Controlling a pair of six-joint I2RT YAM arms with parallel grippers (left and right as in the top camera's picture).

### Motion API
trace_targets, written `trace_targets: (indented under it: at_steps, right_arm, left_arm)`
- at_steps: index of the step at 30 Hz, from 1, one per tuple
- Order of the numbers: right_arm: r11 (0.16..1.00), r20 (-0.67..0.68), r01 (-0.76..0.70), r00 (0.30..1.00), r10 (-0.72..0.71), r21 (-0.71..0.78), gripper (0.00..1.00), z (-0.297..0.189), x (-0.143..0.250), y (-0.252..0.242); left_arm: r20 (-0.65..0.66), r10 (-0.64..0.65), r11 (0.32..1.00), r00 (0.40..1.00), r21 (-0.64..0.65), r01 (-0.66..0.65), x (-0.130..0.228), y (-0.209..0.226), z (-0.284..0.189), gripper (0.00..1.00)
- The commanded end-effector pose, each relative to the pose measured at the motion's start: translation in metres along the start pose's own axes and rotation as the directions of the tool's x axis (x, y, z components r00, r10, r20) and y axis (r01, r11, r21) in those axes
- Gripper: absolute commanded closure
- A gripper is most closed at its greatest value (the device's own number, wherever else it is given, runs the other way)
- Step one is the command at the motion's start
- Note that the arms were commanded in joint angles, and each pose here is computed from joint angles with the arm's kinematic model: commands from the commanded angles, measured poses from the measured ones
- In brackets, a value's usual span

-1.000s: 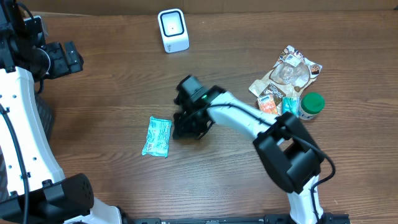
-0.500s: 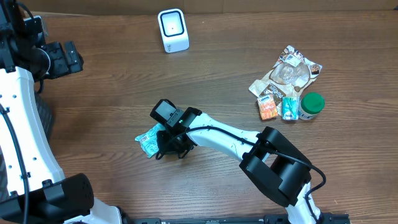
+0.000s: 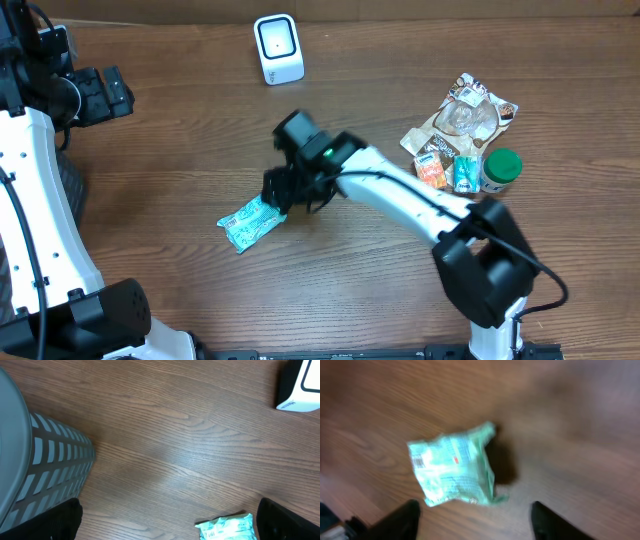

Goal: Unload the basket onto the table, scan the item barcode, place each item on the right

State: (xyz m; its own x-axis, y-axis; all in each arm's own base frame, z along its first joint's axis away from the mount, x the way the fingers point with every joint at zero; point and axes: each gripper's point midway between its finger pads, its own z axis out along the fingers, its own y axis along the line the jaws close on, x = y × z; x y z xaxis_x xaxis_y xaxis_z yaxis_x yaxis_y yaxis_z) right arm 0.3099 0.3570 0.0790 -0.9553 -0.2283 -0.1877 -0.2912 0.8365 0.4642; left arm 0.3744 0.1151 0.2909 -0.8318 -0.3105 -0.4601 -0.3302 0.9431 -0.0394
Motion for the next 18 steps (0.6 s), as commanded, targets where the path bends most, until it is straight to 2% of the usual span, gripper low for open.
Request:
trace_targets:
  at_steps: [1, 4, 7, 18]
  right_arm:
    - [0.981, 0.045, 0.167, 0.986, -0.163, -0.095, 0.26, -0.009, -0.021, 0.005]
    - [0.96, 0.034, 0.219, 0.976, -0.216, -0.172, 0.27, 0.008, -0.021, 0.01]
    - [0.953, -0.004, 0.212, 0.976, -0.218, -0.218, 0.29, 0.019, -0.013, 0.013]
    - [0.95, -0.126, 0.183, 0.967, -0.22, -0.252, 0.29, 0.053, 0.022, 0.015]
  left_arm:
    - [0.012, 0.027, 1.0, 1.0, -0.001, -0.027, -0.002, -0.002, -0.003, 0.0]
    - [0.012, 0.027, 1.0, 1.0, -0.001, -0.027, -0.002, -0.002, -0.003, 0.0]
    - [0.012, 0.027, 1.0, 1.0, -0.001, -0.027, -0.002, -0.002, -0.003, 0.0]
    - [0.012, 0.027, 1.0, 1.0, -0.001, -0.027, -0.002, -0.002, -0.003, 0.0]
